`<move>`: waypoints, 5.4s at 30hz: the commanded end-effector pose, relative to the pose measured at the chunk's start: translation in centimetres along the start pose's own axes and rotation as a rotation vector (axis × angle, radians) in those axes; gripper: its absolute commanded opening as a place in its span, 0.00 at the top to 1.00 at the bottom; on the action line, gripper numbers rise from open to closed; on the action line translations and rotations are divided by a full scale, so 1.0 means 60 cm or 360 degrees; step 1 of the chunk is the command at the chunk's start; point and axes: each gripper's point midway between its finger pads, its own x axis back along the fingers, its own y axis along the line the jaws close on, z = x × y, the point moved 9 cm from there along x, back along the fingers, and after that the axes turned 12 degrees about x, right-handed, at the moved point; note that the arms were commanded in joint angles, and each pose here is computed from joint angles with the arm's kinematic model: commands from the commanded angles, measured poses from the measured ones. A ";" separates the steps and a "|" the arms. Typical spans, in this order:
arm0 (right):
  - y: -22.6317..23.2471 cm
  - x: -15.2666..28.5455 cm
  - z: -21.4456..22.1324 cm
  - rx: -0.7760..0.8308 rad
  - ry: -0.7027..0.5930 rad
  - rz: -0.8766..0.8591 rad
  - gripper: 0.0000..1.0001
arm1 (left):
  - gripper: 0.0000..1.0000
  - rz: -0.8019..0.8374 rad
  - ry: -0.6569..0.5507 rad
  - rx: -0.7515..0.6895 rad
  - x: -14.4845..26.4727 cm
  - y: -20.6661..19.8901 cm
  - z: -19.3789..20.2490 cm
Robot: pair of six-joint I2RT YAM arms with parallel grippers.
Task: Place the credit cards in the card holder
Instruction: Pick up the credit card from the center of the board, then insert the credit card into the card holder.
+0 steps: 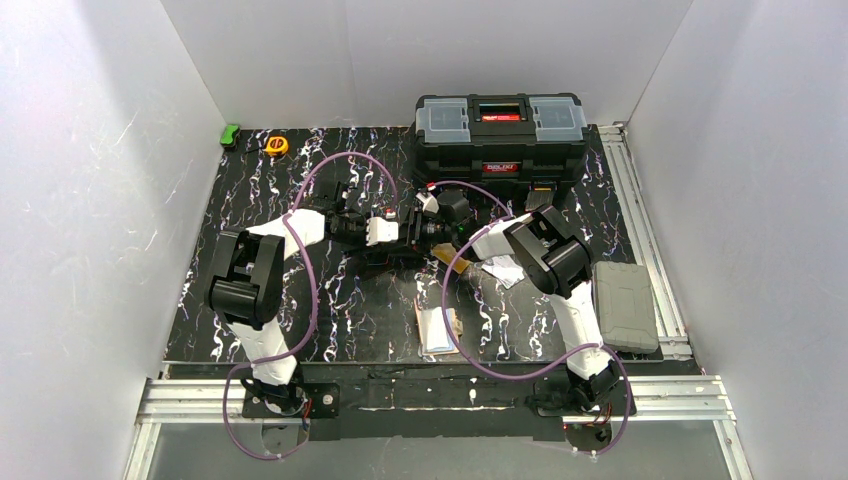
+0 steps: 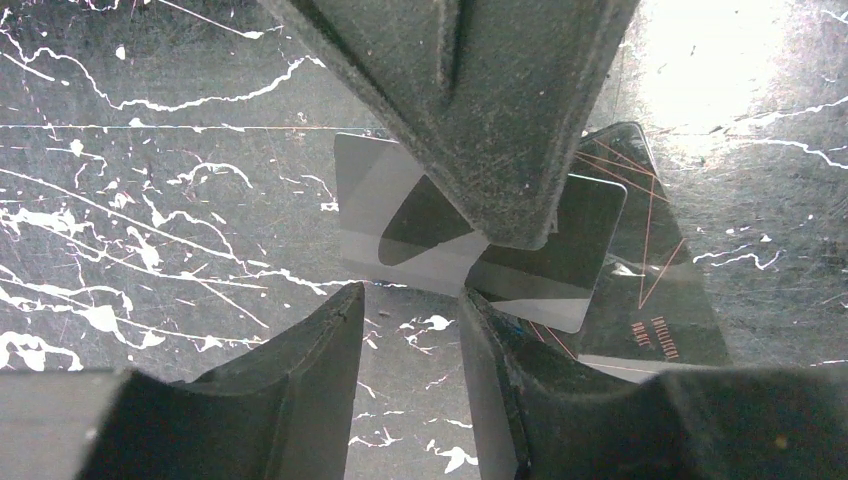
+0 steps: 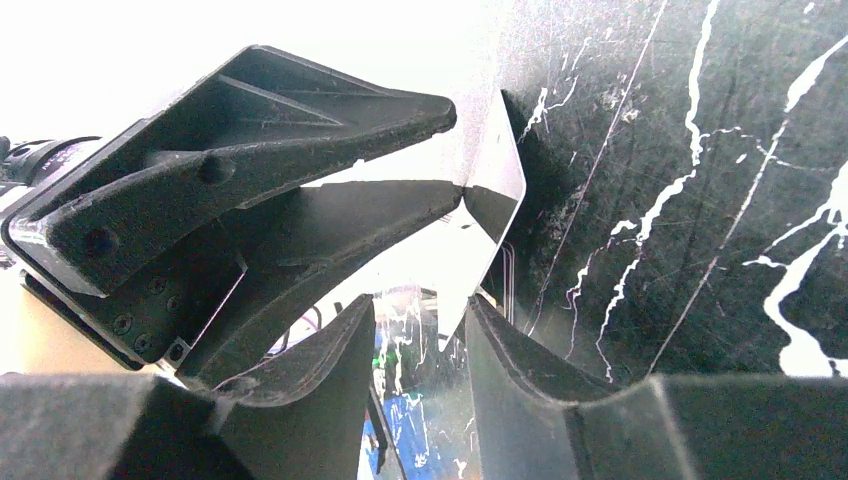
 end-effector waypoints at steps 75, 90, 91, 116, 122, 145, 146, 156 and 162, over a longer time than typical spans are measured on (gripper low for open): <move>0.126 0.340 0.178 0.0570 0.0248 0.1024 0.99 | 0.37 0.0332 -0.0327 0.1381 0.154 -0.237 -0.227; 0.161 0.326 0.225 0.0678 0.0318 0.0951 0.99 | 0.27 0.0278 0.0131 0.1880 0.062 -0.291 -0.221; 0.160 0.324 0.228 0.0682 0.0328 0.0951 0.99 | 0.27 0.0272 0.0151 0.1868 0.059 -0.296 -0.218; 0.149 0.314 0.276 0.0638 0.0672 0.0670 0.99 | 0.72 0.0122 0.0295 0.1836 0.054 -0.348 -0.158; 0.140 0.313 0.292 0.0567 0.0786 0.0627 0.99 | 0.72 0.0118 0.0275 0.1848 0.055 -0.352 -0.152; 0.102 0.305 0.300 0.0479 0.0869 0.0767 0.99 | 0.68 0.0122 0.0226 0.1802 0.055 -0.342 -0.158; 0.102 0.303 0.300 0.0481 0.0874 0.0761 0.99 | 0.68 0.0121 0.0220 0.1799 0.055 -0.341 -0.159; 0.092 0.290 0.297 0.0471 0.0901 0.0719 0.99 | 0.59 0.0140 0.0190 0.1768 0.056 -0.339 -0.164; 0.091 0.284 0.293 0.0471 0.0904 0.0689 0.99 | 0.53 0.0158 0.0169 0.1756 0.056 -0.339 -0.166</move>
